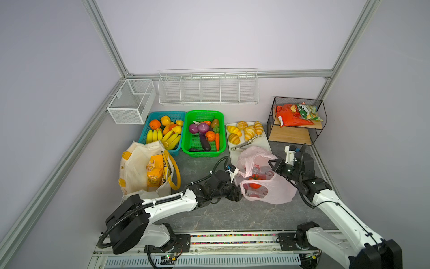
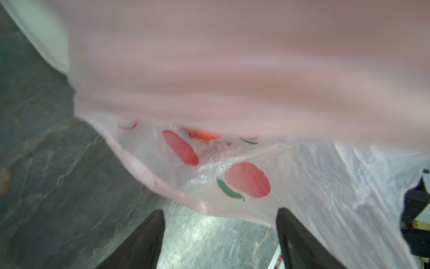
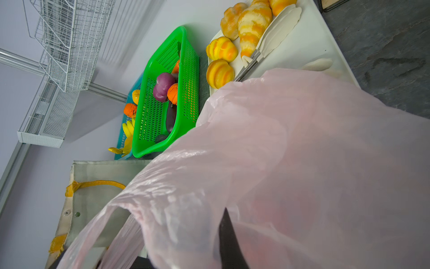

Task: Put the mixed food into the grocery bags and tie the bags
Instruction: 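Withdraw the left gripper from the pink bag while the right gripper holds the handle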

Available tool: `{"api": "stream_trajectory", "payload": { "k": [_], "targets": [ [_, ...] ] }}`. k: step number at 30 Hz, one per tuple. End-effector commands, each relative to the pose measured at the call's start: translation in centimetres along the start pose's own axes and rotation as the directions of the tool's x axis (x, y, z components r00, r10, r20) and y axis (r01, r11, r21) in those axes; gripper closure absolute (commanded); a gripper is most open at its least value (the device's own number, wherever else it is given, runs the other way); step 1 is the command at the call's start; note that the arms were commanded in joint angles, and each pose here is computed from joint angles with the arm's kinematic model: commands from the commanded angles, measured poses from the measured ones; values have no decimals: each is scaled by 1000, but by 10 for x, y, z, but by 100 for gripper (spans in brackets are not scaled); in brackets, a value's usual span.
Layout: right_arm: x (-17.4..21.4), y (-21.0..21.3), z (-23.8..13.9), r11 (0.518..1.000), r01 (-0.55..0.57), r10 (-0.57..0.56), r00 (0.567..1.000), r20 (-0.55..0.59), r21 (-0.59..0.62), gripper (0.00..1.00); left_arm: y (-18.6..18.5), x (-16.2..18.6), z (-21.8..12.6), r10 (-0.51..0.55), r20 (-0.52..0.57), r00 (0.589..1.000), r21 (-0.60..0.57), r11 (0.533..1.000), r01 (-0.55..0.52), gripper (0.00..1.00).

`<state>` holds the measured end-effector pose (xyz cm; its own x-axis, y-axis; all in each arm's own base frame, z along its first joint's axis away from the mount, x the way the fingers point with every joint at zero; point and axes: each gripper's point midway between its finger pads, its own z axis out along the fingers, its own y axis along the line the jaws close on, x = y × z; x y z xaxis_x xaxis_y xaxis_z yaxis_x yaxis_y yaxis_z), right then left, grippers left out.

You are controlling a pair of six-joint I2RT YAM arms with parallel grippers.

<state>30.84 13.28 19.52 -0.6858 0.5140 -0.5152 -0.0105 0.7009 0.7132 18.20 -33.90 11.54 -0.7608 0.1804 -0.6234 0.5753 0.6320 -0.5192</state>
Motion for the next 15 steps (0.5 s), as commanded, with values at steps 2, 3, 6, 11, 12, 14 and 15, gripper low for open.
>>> {"api": "stream_trajectory", "payload": {
  "k": [2,3,6,11,12,14,15],
  "targets": [
    [2,-7,2,1000,1,-1,1000,0,14,94,21,-8,6,-146,94,985,-55,987,151,22],
    [2,-6,2,1000,3,-3,1000,-1,13,94,25,-10,9,-171,98,980,-65,982,178,22],
    [2,-6,2,1000,6,-6,1000,-1,13,94,21,-19,22,-202,92,975,-42,977,207,23],
    [1,-5,2,1000,13,-13,1000,-2,14,94,10,-27,50,-189,50,981,5,982,189,34],
    [1,-6,2,1000,15,-15,1000,-2,17,94,11,-25,54,-194,39,980,2,981,194,39],
    [0,-5,1,999,28,-28,1000,-2,22,94,9,-26,60,-193,24,981,16,981,192,52],
    [-1,-6,0,999,44,-44,999,-2,31,94,4,-29,58,-185,26,982,33,982,184,60]
  ]
}}
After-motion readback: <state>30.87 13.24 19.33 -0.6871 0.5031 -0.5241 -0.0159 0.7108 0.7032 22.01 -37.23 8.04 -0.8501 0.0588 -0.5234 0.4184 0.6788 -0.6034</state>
